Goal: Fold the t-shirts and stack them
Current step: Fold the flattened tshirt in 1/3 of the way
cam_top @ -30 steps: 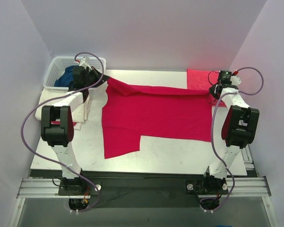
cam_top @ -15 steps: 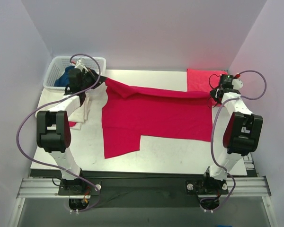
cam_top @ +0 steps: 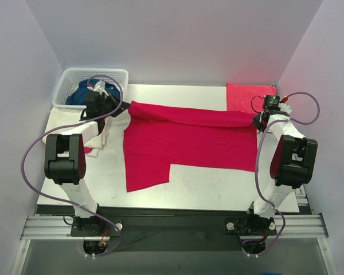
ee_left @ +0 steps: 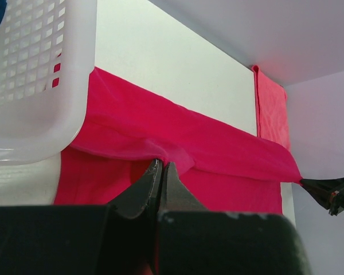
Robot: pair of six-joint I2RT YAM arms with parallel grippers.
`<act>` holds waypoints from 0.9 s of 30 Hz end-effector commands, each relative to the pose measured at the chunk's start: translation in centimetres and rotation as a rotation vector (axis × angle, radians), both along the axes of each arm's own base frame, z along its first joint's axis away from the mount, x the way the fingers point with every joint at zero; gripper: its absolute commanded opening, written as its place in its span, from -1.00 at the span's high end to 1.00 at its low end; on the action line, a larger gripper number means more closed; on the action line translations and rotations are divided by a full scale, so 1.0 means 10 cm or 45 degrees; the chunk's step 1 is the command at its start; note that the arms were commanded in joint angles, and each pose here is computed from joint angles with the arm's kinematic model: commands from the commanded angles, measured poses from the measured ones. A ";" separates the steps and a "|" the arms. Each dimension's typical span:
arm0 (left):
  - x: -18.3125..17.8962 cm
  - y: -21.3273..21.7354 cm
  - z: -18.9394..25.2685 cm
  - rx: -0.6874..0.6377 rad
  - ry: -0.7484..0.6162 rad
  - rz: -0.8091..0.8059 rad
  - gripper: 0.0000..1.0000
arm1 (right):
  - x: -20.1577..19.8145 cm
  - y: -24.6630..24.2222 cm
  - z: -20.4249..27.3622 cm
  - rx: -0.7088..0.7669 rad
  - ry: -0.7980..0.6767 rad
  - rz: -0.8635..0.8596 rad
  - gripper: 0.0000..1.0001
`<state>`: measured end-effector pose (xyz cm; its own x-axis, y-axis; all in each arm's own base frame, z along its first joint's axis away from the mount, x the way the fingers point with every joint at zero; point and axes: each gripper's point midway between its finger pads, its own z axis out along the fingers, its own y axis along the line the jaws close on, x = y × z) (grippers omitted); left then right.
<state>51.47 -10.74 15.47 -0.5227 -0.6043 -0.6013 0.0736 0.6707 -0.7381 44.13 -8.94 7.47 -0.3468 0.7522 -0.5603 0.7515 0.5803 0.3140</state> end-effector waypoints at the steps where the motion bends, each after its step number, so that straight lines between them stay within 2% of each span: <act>1: 0.05 0.01 0.05 -0.035 -0.044 0.001 1.00 | -0.14 -0.09 -0.08 -0.015 0.104 -0.085 0.91; 3: 0.04 0.02 -0.02 -0.039 -0.023 0.011 1.00 | -0.14 -0.10 -0.06 -0.018 0.102 -0.090 0.61; 4: 0.04 0.01 -0.06 -0.042 -0.012 0.007 1.00 | -0.16 -0.10 -0.02 -0.036 0.098 -0.094 0.40; 6: 0.04 0.01 -0.11 -0.048 0.004 0.005 1.00 | -0.12 -0.01 0.07 -0.076 0.079 -0.055 0.25; 8: 0.04 0.00 -0.13 -0.056 0.007 -0.001 1.00 | -0.06 0.12 0.21 -0.146 0.061 0.022 0.20; 11: 0.06 -0.03 -0.14 -0.066 0.004 -0.009 1.00 | 0.11 0.68 0.32 -0.188 0.033 0.260 0.21; 16: 0.16 -0.06 -0.07 -0.083 -0.025 -0.013 1.00 | 0.36 1.91 0.30 -0.167 -0.013 0.671 0.61; 18: 0.20 -0.07 -0.05 -0.088 -0.038 -0.014 1.00 | 0.43 2.24 0.29 -0.134 -0.035 0.791 0.76; 22: 0.31 -0.08 0.05 -0.090 -0.082 -0.017 1.00 | 0.56 2.93 0.16 -0.062 -0.059 0.969 0.81; 27: 0.45 -0.09 0.17 -0.091 -0.132 -0.027 1.00 | 0.67 3.61 0.21 0.015 -0.133 1.147 0.75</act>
<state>54.13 -11.25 13.40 -0.5332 -0.6417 -0.5513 0.0558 0.6236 -0.7798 50.14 24.40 7.82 -0.7510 0.2608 -0.6066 0.0709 0.9452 0.3187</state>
